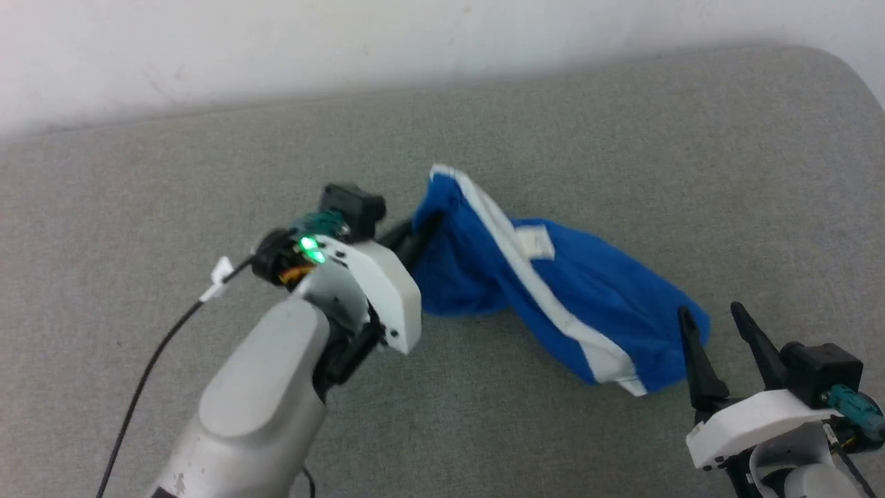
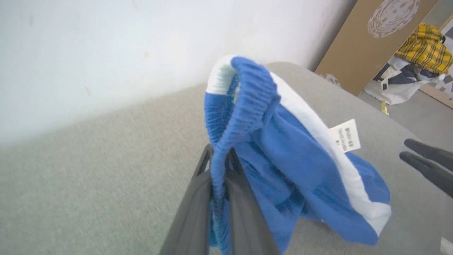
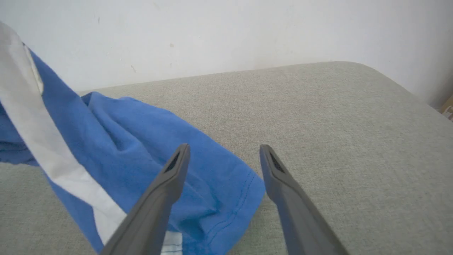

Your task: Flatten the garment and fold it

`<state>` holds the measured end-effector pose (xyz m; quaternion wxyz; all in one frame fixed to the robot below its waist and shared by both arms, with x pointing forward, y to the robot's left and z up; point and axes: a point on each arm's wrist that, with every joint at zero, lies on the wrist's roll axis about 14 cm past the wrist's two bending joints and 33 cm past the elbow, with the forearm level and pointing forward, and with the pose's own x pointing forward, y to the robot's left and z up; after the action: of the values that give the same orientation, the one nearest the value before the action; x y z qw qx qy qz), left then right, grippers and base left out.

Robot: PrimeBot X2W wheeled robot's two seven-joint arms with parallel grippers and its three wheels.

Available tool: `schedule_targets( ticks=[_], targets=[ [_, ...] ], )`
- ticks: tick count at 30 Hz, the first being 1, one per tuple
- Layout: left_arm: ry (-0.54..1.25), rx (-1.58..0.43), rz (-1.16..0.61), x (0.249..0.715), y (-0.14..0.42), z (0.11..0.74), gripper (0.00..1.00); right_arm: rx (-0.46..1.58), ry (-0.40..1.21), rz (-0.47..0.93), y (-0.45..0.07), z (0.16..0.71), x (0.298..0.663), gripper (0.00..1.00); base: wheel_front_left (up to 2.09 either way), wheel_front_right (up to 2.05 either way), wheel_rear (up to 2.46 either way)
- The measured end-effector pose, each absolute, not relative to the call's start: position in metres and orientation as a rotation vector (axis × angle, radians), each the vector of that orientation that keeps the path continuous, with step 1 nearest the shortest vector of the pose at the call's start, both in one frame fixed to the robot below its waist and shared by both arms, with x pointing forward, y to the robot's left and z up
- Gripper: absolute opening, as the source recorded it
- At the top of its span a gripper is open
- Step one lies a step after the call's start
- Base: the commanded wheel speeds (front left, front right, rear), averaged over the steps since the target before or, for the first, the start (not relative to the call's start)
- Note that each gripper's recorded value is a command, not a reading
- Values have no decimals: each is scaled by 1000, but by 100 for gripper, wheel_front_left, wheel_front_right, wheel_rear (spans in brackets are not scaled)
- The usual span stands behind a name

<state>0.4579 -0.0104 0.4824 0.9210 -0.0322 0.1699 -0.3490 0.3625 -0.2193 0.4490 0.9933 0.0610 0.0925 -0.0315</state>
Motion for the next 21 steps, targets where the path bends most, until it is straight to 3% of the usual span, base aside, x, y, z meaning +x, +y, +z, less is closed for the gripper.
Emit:
schedule_targets(
  ticks=[5, 9, 15, 21],
  targets=[
    [-49, -78, -637, 486, 11, 567, 0, 121, 155, -58, -218, 459, 362, 100, 0, 0, 0],
    [-200, -20, -579, 487, 40, 591, 0, 123, 139, -40, -213, 464, 364, 100, 0, 0, 0],
    [-138, 80, -513, 455, 87, 544, 0, 128, 142, 1, -199, 463, 369, 100, 0, 0, 0],
    [91, 189, -634, 377, 88, 457, 0, 131, 168, 37, -187, 455, 372, 100, 0, 0, 0]
  ],
)
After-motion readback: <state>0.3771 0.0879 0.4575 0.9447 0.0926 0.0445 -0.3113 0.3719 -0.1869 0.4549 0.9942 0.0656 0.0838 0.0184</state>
